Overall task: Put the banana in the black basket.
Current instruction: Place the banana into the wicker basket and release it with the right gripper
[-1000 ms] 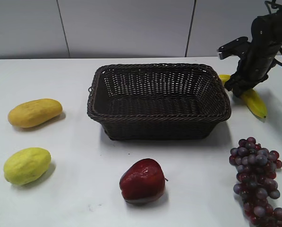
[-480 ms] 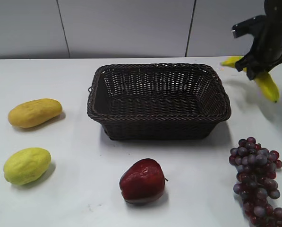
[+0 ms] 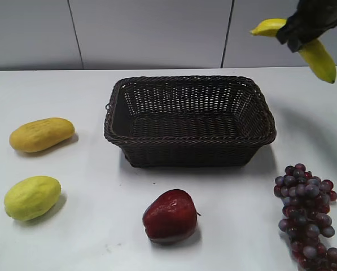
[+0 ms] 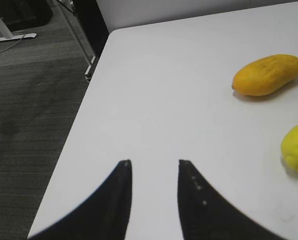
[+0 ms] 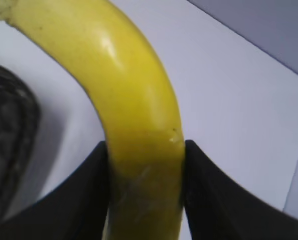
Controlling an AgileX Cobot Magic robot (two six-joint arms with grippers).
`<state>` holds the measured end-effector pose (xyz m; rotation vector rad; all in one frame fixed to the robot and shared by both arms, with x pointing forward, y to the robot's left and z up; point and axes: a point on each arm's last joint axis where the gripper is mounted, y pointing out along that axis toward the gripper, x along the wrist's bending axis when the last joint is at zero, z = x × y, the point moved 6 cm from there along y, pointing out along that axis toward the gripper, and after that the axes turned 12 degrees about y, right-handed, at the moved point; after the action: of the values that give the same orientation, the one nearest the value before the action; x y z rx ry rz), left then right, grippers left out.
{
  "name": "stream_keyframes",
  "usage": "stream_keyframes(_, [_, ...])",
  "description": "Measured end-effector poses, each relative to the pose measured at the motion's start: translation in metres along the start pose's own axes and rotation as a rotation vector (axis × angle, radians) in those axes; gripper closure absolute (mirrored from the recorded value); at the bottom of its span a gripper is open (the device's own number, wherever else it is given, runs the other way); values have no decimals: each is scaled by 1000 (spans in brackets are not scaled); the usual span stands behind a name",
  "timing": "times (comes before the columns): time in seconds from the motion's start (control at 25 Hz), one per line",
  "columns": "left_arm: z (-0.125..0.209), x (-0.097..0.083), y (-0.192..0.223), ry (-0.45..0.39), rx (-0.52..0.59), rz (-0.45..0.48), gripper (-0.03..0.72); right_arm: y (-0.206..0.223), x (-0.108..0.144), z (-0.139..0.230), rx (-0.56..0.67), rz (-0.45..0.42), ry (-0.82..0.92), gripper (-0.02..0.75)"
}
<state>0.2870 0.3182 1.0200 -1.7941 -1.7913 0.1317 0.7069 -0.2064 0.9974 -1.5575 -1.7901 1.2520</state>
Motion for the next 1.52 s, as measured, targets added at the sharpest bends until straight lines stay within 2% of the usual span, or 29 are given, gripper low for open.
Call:
stream_keyframes(0.28, [0, 0, 0, 0, 0, 0, 456, -21, 97, -15, -109, -100, -471, 419])
stream_keyframes(0.52, [0, 0, 0, 0, 0, 0, 456, -6, 142, -4, -112, -233, -702, 419])
stream_keyframes(0.68, [0, 0, 0, 0, 0, 0, 456, 22, 164, 10, -72, -333, -759, 419])
stream_keyframes(1.0, [0, 0, 0, 0, 0, 0, 456, 70, 183, 36, 21, -388, -777, 409])
stream_keyframes(1.04, [0, 0, 0, 0, 0, 0, 456, 71, 183, 37, 25, -390, -778, 370])
stream_keyframes(1.16, [0, 0, 0, 0, 0, 0, 456, 71, 183, 37, 27, -390, -779, 162])
stream_keyframes(1.2, [0, 0, 0, 0, 0, 0, 456, 70, 183, 37, 26, -390, -779, 115])
stream_keyframes(1.28, [0, 0, 0, 0, 0, 0, 456, 65, 181, 34, 23, -389, -766, 75])
stream_keyframes(1.4, [0, 0, 0, 0, 0, 0, 456, 44, 173, 20, 18, -370, -700, 69])
stream_keyframes(1.52, [0, 0, 0, 0, 0, 0, 456, 16, 155, 2, 25, -357, -615, 69])
